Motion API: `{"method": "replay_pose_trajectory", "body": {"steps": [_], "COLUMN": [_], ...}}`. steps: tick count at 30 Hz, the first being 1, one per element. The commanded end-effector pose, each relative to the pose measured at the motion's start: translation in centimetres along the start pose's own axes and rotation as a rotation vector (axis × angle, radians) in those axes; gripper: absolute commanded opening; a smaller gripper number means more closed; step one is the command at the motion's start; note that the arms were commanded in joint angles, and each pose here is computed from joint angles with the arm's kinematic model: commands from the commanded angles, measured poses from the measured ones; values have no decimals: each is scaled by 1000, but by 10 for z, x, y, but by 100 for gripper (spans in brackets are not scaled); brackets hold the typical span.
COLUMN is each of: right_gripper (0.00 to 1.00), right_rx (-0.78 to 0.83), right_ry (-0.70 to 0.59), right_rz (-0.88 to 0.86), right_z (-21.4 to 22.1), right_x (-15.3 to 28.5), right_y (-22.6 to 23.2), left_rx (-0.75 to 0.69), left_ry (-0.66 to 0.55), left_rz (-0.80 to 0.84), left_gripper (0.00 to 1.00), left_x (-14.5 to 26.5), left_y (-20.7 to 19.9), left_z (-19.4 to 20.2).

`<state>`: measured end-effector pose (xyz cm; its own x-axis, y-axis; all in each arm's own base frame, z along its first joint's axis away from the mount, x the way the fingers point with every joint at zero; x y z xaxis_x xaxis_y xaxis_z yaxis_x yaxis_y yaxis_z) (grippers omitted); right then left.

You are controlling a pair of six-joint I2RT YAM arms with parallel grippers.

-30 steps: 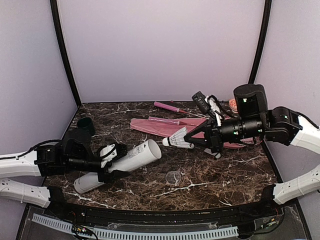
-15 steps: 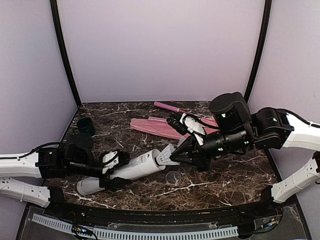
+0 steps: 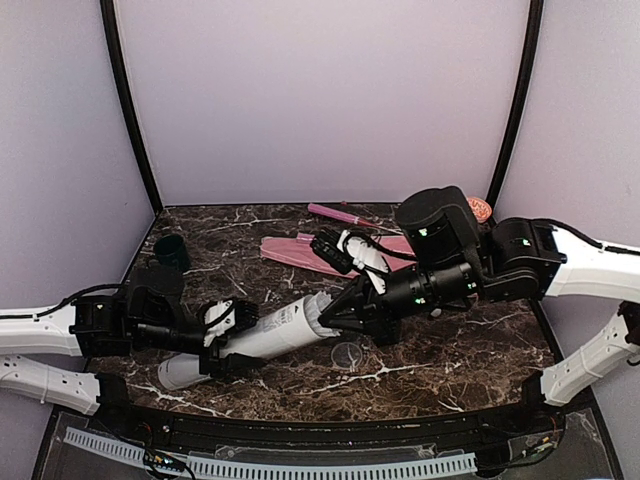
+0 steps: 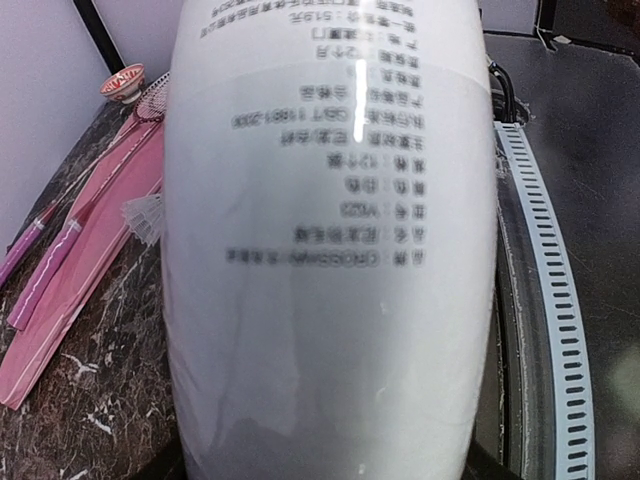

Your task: Pack up the badminton gear

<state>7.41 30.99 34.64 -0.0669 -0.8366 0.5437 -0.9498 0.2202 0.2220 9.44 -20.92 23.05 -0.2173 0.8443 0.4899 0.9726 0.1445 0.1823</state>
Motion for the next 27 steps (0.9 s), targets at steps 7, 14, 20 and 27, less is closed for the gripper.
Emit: {"method": "replay_pose_trajectory", "body": {"steps": [7, 14, 20, 27], "right_gripper": [41, 67, 80, 82], "right_rx": [18, 12, 8, 8], "right_ry": [-92, -71, 4, 49], "right_rz": [-87, -129, -127, -128], "right_z": [-12, -7, -3, -2], "right_x": [6, 4, -14, -35], "right_y": [11, 13, 11, 8], "left_rx": [-19, -20, -17, -18], "left_ry": [-105, -99, -97, -103], "left_rz": [-10, -6, -12, -15], "left_gripper": [45, 46, 47, 48], "left_x": [10, 8, 8, 9], "left_y": [-2, -2, -1, -1], "left_z": [-9, -9, -9, -10]}}
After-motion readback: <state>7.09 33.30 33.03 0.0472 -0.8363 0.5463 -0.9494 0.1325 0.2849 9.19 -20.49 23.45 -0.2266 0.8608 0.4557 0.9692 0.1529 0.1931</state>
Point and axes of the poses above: each gripper's point midway between its finger pads, its own x axis back along the fingers, its own y axis along the line the jaws close on, z = x × y, the point moved 10 cm from there along x, back along the fingers, and after that the axes turned 1 degree about -x, right-handed, at the moved point
